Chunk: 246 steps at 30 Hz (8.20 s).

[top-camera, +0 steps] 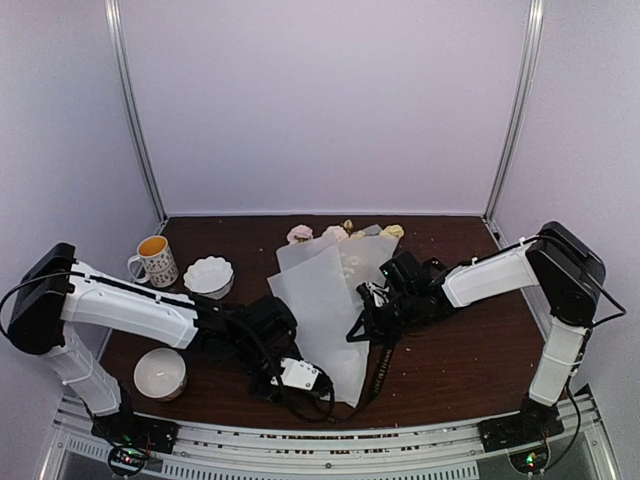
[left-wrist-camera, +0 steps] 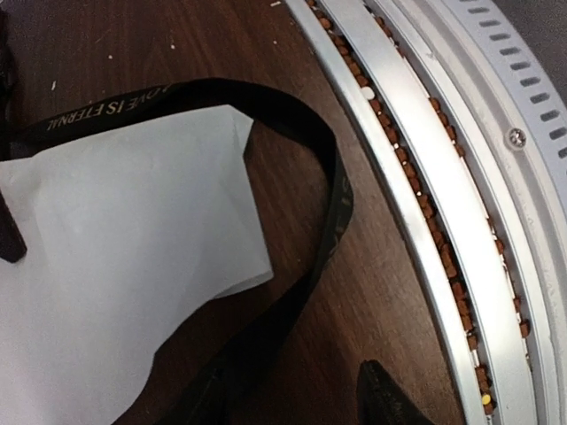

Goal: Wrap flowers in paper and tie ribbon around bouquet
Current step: Straighten the ribbon at the center of the board, then pick up the left side of the ribbon at the center of the board, then pick up the right side of the ribbon from the center of the board, then cross the ribbon over the folded bouquet.

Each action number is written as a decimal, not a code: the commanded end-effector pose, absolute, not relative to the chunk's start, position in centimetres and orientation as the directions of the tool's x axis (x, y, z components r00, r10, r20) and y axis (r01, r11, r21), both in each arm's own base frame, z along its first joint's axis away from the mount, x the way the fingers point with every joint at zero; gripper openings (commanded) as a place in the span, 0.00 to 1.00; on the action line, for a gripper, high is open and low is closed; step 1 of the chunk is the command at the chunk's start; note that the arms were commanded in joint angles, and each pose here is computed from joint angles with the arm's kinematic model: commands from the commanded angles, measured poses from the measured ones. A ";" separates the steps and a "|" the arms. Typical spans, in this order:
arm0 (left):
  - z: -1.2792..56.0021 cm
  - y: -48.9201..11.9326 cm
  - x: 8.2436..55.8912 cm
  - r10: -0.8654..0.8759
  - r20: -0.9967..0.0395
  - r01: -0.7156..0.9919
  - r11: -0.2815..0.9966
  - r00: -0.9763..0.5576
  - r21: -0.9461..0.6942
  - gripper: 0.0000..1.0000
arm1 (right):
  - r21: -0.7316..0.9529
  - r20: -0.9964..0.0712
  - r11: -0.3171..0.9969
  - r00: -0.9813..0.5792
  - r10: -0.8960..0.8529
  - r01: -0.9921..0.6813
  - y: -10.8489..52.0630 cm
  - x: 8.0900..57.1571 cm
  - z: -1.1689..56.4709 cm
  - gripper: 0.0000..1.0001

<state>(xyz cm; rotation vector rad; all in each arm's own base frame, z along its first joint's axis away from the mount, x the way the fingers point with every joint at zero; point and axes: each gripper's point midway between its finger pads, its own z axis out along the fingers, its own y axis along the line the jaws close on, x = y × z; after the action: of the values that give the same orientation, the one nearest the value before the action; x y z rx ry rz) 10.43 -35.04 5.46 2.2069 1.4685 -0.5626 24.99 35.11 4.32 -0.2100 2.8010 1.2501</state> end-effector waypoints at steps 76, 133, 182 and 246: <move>30.0 -29.1 34.3 0.287 -0.919 0.682 0.731 -0.271 0.028 0.00 | 0.645 -0.061 0.753 -0.991 -0.118 -0.129 32.6 24.8 0.9 0.00; 3.3 -41.7 35.5 0.614 -0.514 0.794 0.538 -0.599 -0.283 0.00 | 0.054 -0.274 0.989 -0.951 0.145 0.135 12.0 48.3 5.6 0.60; 5.7 -41.1 37.3 0.520 -0.604 0.787 0.509 -0.604 -0.349 0.00 | 0.355 -0.891 0.183 -0.391 -0.231 -0.917 39.0 23.7 40.1 0.00; 21.3 -40.1 31.1 0.538 -0.841 0.954 0.220 0.054 0.202 0.00 | 0.674 -0.602 0.542 -0.798 0.011 -0.501 40.2 41.0 21.5 0.49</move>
<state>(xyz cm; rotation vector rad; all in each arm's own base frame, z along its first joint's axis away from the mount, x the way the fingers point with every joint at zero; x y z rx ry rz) 29.18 -39.67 20.77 1.5128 1.5834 -0.6206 42.26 42.06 13.98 -0.3030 2.4051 1.2065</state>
